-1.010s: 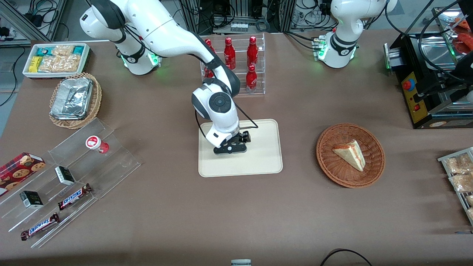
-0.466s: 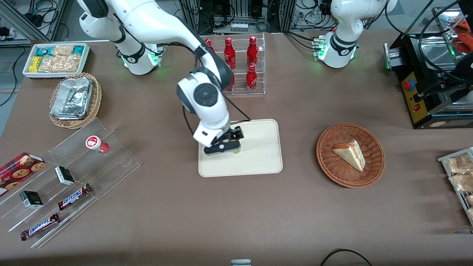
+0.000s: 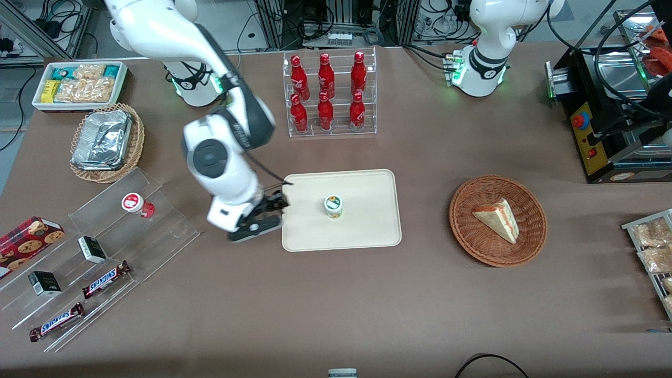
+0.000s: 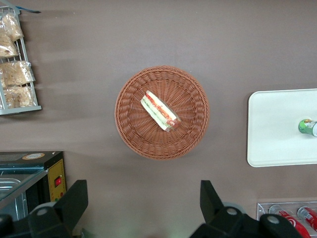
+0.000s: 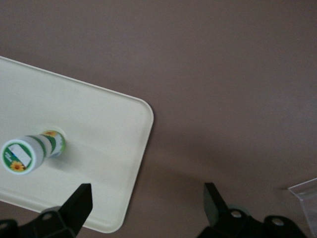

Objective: Place green gum on tray

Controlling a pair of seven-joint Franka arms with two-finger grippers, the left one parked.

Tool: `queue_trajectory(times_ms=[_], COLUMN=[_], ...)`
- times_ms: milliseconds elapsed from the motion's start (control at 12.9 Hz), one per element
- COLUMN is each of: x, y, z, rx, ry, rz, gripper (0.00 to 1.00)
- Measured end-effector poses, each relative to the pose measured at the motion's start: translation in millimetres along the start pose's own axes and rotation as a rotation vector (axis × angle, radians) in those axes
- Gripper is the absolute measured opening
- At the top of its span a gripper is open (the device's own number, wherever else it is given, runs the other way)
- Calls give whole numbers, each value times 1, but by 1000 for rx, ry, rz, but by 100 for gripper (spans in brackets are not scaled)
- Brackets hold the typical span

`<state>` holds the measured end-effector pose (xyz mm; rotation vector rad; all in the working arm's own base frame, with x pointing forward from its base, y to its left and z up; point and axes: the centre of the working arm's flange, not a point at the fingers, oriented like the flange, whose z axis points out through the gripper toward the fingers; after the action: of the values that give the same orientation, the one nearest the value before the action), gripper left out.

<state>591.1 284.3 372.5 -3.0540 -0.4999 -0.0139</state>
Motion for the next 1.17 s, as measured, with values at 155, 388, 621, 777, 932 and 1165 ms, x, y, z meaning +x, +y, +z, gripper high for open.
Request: queue_trajectory(times_ms=[155,388,621,777,932,1165], x=[-4,-17,-39,-59,-77,-103], y=[49,116,177,225,258,282], z=[-16,-45,-77,-93,-110,-136], rx=[6,21,39,53,64,67], ry=[-29,-54,-79,-93,-81,-91], rz=[-34,8,104,172,215,245], gripper=[100,100,100,100,100,100])
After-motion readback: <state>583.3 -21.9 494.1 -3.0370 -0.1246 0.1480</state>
